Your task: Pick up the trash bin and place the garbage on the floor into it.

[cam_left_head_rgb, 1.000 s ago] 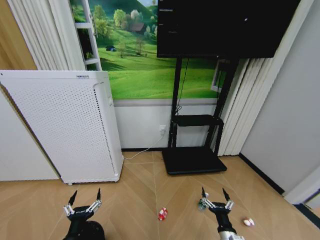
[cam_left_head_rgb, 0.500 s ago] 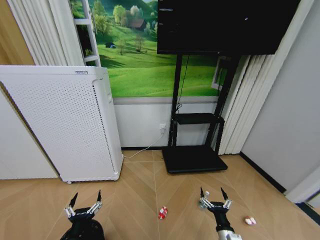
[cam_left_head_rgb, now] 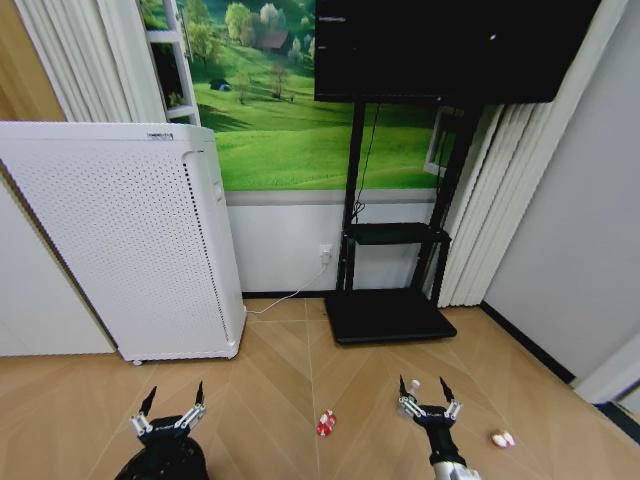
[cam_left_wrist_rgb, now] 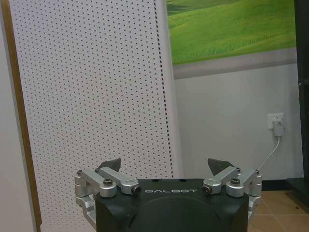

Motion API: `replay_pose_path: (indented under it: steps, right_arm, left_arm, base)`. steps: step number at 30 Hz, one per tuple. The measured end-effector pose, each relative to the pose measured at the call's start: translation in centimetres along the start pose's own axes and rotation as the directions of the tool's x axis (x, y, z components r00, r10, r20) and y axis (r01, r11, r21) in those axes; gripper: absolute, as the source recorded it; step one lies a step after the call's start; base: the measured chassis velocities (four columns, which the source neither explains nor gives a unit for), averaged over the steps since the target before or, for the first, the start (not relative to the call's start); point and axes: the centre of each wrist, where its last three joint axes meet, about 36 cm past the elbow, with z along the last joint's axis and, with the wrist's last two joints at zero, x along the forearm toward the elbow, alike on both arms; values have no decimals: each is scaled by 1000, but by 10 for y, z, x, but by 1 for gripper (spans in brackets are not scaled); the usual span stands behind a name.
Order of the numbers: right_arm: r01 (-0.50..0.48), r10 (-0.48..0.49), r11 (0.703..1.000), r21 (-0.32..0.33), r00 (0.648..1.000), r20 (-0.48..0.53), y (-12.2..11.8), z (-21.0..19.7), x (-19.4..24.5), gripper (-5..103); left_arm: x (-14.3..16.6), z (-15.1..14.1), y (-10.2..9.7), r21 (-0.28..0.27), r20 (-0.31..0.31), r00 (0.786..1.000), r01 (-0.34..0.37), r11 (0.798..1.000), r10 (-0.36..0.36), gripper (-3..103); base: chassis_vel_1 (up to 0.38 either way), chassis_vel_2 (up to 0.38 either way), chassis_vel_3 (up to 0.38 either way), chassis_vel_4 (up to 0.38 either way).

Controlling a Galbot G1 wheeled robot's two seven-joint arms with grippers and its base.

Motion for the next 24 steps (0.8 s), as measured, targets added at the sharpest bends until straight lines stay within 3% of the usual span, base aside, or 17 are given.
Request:
replay_pose_path:
  steps: [9, 10, 11, 12, 13, 14, 15, 16, 17, 18, 19, 20, 22, 23, 24]
  right_arm:
    - [-1, 1, 1000, -2, 1000, -6, 0, 4, -1, 100]
    - [-3, 3, 1000, -4, 1000, -5, 0, 4, -1, 100]
    - [-7, 7, 1000, -11, 1000, -1, 1, 4, -4, 100]
    - [-11, 11, 1000, -16, 1000, 1, 1, 4, -6, 100]
    - [-11, 11, 1000, -16, 1000, 1, 1, 4, -6, 100]
    - [-15, 15, 1000, -20, 1000, 3, 1, 5, -8, 100]
    - [-21, 21, 999, -27, 1000, 8, 1, 7, -15, 100]
    - [-21, 21, 999, -27, 1000, 8, 1, 7, -15, 100]
    - [-23, 24, 999, -32, 1000, 11, 2, 9, -19, 100]
    - [-23, 24, 999, -32, 1000, 11, 2, 9, -19, 100]
    - [-25, 25, 999, -38, 1000, 14, 3, 10, -23, 100]
    - [-25, 25, 999, -38, 1000, 14, 3, 10, -23, 100]
    - [-29, 31, 998, -52, 999, 21, 5, 15, -33, 100]
    - [-29, 31, 998, -52, 999, 21, 5, 15, -33, 100]
    - [-33, 34, 998, -61, 999, 24, 6, 18, -39, 100]
  left_arm:
    - [7, 5, 4, -23, -16, 999, 44, 999, -45, 100]
    - [10, -2, 7, -50, -21, 995, 99, 994, -100, 100]
    - [18, -30, 15, -70, -50, 981, 182, 981, -186, 100]
    - [22, -45, 19, -53, -90, 971, 217, 975, -221, 100]
    - [22, -45, 19, -53, -90, 971, 217, 975, -221, 100]
    - [27, -59, 22, -27, -157, 956, 248, 968, -249, 100]
    - [36, -78, 32, 22, -291, 918, 289, 957, -270, 100]
    - [36, -78, 32, 22, -291, 918, 289, 957, -270, 100]
    - [40, -88, 42, 49, -384, 882, 313, 948, -272, 100]
    - [40, -88, 42, 49, -384, 882, 313, 948, -272, 100]
    - [45, -93, 51, 49, -447, 853, 324, 945, -269, 100]
    - [45, -93, 51, 49, -447, 853, 324, 945, -269, 100]
    - [61, -101, 79, 44, -610, 757, 327, 944, -234, 100]
    - [61, -101, 79, 44, -610, 757, 327, 944, -234, 100]
    - [66, -105, 89, 47, -661, 720, 320, 946, -210, 100]
  base:
    - [0, 0, 0, 0]
    - [0, 0, 0, 0]
    - [0, 0, 0, 0]
    - [0, 0, 0, 0]
    - [0, 0, 0, 0]
    - [0, 0, 0, 0]
    - [0, 0, 0, 0]
    - [0, 0, 0, 0]
    - [0, 0, 0, 0]
    - [0, 0, 0, 0]
    - [0, 0, 0, 0]
    - [0, 0, 0, 0]
    - [0, 0, 0, 0]
    - [0, 0, 0, 0]
    - [0, 0, 0, 0]
